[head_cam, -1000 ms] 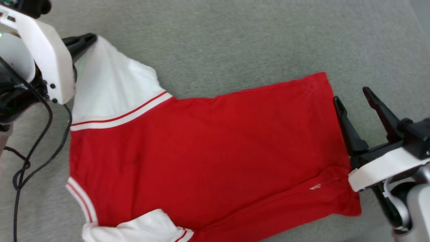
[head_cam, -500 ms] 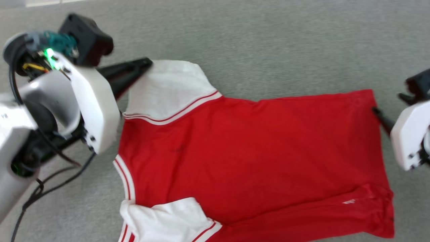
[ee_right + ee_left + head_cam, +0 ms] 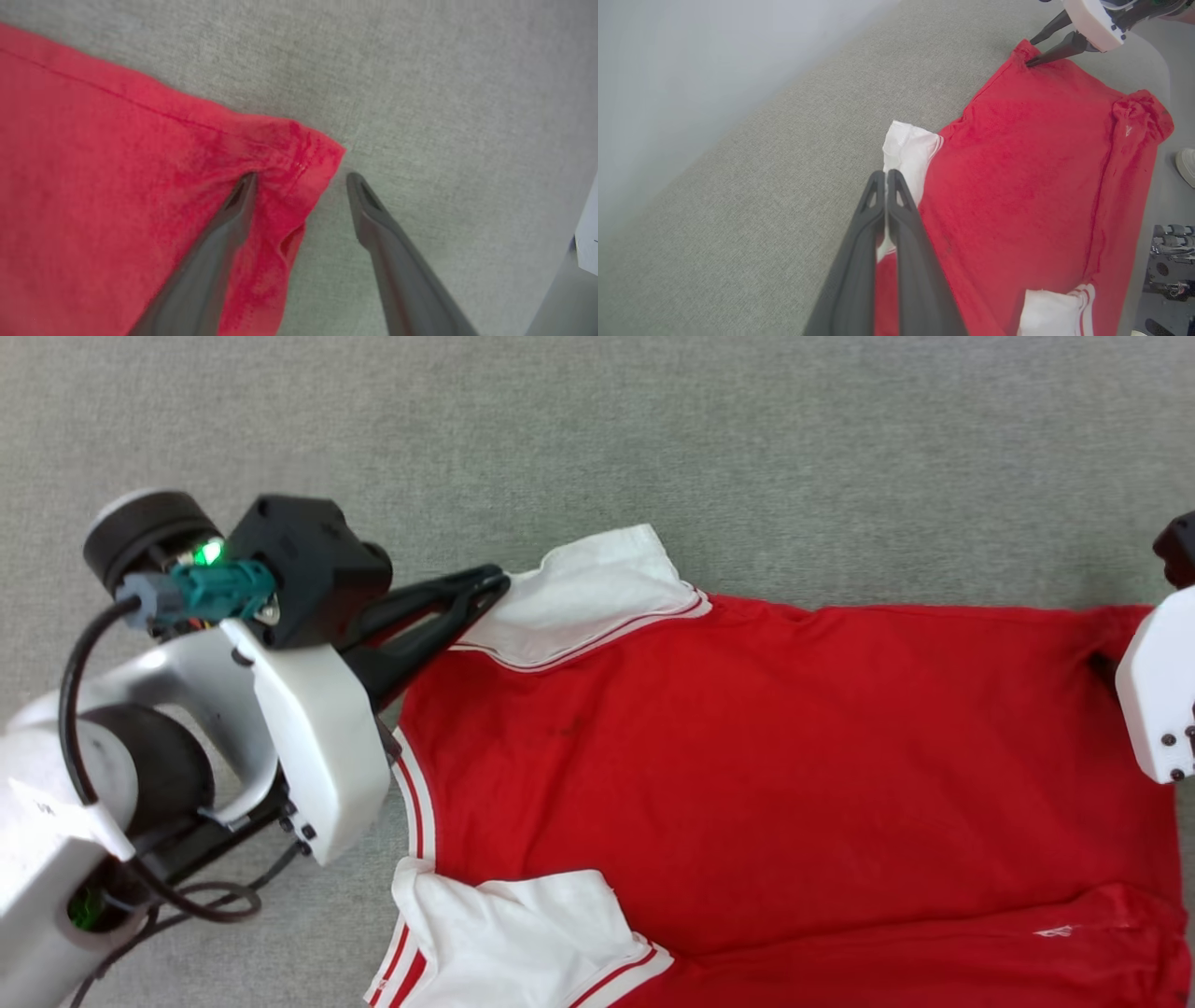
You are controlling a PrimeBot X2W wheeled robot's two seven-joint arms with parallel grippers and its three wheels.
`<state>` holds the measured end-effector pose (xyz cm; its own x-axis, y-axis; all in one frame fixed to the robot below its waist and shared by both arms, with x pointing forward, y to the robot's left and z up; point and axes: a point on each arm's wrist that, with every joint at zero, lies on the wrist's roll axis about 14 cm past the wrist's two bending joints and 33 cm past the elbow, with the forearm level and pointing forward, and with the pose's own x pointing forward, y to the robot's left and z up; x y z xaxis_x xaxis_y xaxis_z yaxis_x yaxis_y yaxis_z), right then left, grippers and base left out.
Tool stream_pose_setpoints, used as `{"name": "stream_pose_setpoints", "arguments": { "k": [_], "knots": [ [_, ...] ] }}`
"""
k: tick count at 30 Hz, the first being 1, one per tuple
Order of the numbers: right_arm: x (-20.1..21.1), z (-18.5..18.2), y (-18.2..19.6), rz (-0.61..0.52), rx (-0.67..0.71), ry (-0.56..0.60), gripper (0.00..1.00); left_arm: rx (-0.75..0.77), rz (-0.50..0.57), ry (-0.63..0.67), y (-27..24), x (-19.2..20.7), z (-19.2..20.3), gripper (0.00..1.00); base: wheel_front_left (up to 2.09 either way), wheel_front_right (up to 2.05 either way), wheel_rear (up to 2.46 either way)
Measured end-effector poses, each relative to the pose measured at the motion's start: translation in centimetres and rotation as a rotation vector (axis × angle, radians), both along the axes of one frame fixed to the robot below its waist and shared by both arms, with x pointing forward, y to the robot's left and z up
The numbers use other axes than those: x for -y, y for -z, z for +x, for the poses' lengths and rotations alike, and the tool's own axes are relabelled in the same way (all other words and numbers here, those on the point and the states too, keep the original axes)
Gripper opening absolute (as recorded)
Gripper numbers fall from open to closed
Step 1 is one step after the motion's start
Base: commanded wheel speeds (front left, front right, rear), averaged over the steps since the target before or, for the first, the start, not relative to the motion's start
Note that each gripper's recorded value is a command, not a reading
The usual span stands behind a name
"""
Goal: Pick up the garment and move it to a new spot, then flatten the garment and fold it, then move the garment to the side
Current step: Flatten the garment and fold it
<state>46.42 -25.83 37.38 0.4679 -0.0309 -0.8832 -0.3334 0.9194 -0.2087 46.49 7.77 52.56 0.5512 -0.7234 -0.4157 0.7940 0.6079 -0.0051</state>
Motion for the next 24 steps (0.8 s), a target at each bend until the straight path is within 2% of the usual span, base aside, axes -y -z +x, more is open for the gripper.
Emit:
{"name": "stream_pose_setpoints", "arguments": {
  "k": [3,4,5,14,19,24],
  "knots": [
    [-0.6,-0.1,1.1,-0.001,-0.032,-0.015,1.00,-0.021,0.001,-0.012,0.6,-0.3,-0.4,0.00,0.00,0.00,0.00],
    [-0.8,-0.1,1.3,0.004,-0.038,-0.019,0.42,-0.026,0.003,-0.015,0.8,-0.4,-0.6,0.00,0.00,0.00,0.00],
    [-1.0,-0.1,1.5,0.015,-0.038,-0.022,0.00,-0.028,0.002,-0.016,0.9,-0.5,-0.7,0.00,0.00,0.00,0.00],
    [-1.8,1.1,-0.9,0.082,0.103,-0.019,0.00,-0.011,-0.019,-0.086,0.6,-1.5,-1.4,0.00,0.00,0.00,0.00],
    [-1.3,0.9,-4.2,0.113,0.205,-0.003,0.00,0.002,-0.053,-0.124,-0.4,-1.9,-2.6,0.00,0.00,0.00,0.00],
    [-1.8,-0.1,-7.8,0.205,0.328,0.022,0.00,0.004,-0.095,-0.174,-1.4,-2.5,-4.2,0.00,0.00,0.00,0.00]
  ]
}}
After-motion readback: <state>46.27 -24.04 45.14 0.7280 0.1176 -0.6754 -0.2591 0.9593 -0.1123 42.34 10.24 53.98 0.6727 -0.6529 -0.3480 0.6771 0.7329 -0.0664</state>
